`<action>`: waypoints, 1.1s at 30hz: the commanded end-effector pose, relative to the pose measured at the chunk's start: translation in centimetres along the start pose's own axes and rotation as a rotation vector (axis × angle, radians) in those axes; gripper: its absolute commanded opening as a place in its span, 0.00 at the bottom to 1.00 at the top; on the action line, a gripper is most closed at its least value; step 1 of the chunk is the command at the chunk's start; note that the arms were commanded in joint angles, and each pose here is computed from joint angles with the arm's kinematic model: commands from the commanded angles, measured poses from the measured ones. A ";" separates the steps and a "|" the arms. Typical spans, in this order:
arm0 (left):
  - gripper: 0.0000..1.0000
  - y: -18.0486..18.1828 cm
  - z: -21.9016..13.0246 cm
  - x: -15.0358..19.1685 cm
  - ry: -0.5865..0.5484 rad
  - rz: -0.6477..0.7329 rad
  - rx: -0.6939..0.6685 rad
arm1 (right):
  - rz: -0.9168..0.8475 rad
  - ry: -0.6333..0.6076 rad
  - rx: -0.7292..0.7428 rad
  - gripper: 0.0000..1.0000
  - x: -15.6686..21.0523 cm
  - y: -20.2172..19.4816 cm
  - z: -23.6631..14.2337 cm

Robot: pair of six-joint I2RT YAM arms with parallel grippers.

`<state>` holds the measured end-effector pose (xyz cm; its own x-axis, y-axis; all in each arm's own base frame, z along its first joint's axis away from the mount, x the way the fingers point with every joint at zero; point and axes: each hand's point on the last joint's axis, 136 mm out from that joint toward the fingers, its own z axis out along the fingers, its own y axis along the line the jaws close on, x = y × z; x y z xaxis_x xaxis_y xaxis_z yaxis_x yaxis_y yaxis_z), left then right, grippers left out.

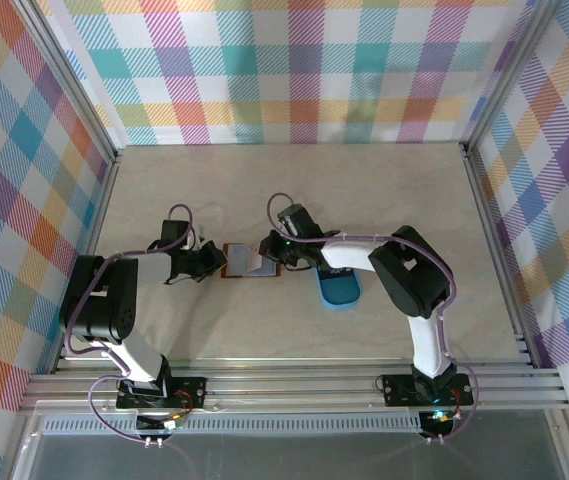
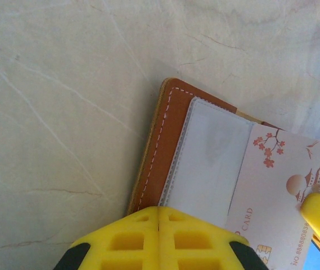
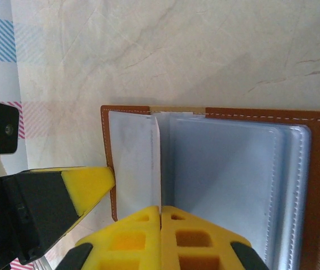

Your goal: Put the credit cards into the card holder

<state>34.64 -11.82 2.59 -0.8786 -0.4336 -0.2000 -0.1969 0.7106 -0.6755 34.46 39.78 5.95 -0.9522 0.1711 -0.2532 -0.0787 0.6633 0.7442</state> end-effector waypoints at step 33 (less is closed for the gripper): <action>0.06 0.7 0.5 1.2 0.038 -0.019 -0.010 | 0.055 0.027 -0.051 0.00 1.2 0.1 1.6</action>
<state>34.73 -11.83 2.54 -0.8780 -0.4336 -0.2026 -0.1949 0.7104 -0.6763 34.45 40.75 5.57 -0.9571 0.1971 -0.2125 -0.0446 0.6243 0.7799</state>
